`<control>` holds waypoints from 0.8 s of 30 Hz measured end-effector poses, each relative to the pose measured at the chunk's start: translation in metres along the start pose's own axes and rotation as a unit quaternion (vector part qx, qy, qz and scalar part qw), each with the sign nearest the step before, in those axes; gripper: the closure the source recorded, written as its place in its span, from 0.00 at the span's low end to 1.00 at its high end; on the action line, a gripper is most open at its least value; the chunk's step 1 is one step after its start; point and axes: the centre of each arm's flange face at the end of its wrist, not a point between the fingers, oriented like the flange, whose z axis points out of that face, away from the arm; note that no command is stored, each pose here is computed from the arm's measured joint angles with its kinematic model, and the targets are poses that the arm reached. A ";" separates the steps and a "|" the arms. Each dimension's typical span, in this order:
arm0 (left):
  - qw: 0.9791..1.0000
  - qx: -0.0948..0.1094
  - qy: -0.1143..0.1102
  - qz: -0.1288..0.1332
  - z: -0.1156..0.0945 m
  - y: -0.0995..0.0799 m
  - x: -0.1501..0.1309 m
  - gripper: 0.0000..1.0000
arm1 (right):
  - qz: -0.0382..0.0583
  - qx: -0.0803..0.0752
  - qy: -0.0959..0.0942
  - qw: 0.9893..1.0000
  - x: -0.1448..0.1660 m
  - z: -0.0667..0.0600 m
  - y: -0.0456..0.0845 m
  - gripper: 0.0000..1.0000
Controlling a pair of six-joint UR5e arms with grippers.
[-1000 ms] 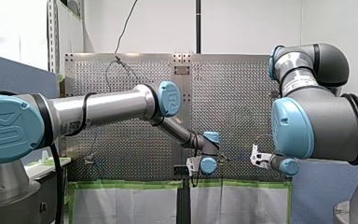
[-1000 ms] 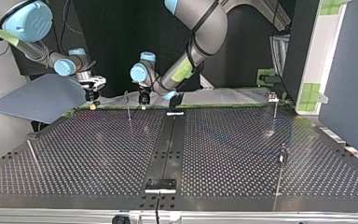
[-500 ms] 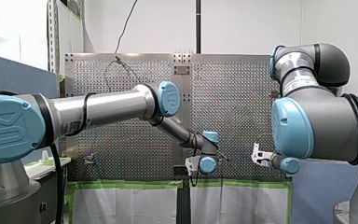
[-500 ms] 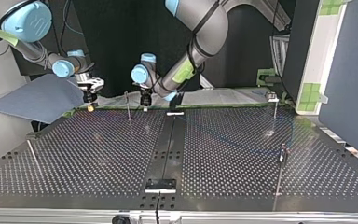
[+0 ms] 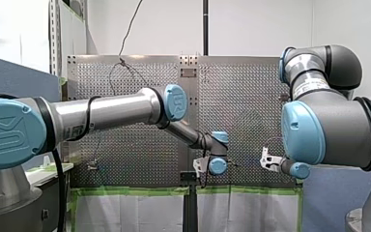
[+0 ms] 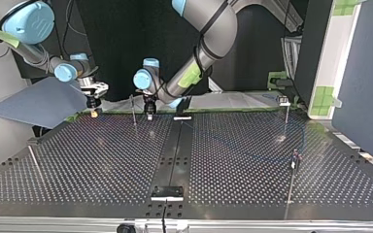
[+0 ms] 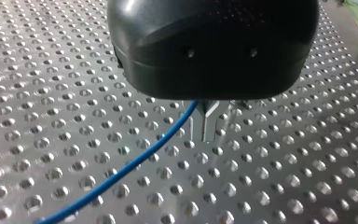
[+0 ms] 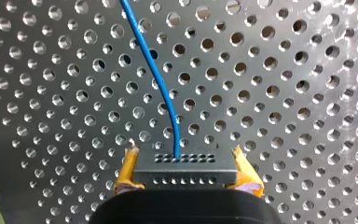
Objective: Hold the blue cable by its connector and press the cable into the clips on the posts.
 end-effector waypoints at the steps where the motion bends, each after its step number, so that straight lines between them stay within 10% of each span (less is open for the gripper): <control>1: 1.000 -0.001 0.001 0.001 0.001 0.002 0.001 1.00 | 0.000 0.001 0.000 1.000 0.000 0.000 -0.001 1.00; 18: 1.000 -0.005 0.004 0.004 0.010 0.016 0.001 1.00 | 0.001 0.004 -0.003 1.000 -0.001 0.002 -0.007 1.00; 24: 1.000 0.011 0.012 0.002 0.009 0.016 0.005 0.40 | 0.002 0.005 -0.006 1.000 -0.002 0.001 -0.009 1.00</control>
